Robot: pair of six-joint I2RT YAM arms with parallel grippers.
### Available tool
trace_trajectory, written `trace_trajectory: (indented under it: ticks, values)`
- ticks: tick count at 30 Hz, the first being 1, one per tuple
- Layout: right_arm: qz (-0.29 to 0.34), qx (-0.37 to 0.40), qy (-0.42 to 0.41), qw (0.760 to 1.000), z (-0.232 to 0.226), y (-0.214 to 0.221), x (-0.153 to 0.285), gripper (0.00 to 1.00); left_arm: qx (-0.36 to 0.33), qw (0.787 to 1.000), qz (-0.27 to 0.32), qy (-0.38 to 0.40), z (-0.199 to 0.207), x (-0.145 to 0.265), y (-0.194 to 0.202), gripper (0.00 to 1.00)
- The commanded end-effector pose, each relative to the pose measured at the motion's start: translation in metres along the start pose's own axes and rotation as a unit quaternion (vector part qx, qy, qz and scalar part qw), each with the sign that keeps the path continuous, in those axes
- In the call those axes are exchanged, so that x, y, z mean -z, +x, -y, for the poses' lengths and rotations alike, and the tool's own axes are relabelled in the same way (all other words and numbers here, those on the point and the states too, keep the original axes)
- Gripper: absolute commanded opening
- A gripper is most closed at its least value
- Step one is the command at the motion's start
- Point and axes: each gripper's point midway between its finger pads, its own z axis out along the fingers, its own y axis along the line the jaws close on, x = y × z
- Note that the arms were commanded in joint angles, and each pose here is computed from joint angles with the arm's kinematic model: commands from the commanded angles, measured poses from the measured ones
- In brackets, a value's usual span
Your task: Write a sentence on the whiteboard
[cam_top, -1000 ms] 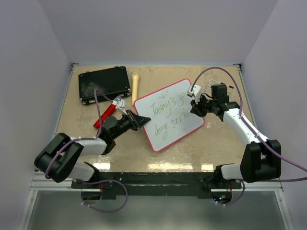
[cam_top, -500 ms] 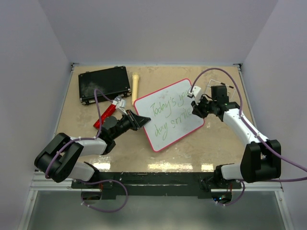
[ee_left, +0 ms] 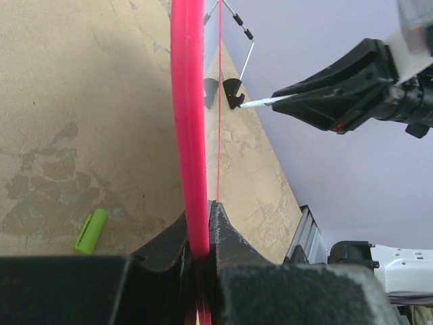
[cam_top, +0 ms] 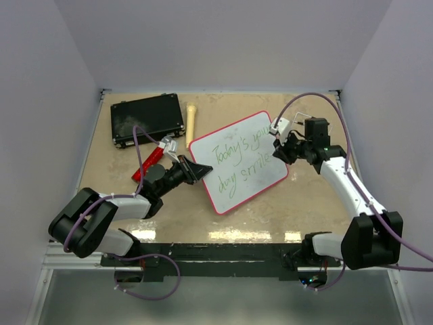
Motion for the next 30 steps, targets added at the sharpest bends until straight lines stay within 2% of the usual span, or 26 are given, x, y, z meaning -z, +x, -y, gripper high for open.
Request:
trace_trajectory:
  ticks: [1, 4, 9, 30]
  values:
    - [0.067, 0.031, -0.067, 0.995, -0.032, -0.038, 0.009, 0.00, -0.043, 0.999, -0.001, 0.011, 0.000, 0.000, 0.000, 0.00]
    - [0.066, 0.042, -0.112, 0.991, -0.060, -0.037, -0.003, 0.00, -0.043, 0.999, -0.001, 0.011, 0.001, 0.000, 0.000, 0.00]
    - [0.062, 0.049, -0.110, 0.991, -0.069, -0.044, -0.014, 0.00, -0.045, 0.999, 0.000, 0.009, 0.001, 0.001, -0.001, 0.00]
    - [0.029, 0.022, -0.028, 0.999, -0.041, -0.032, -0.021, 0.00, -0.045, 0.999, -0.002, 0.008, -0.001, 0.001, 0.001, 0.00]
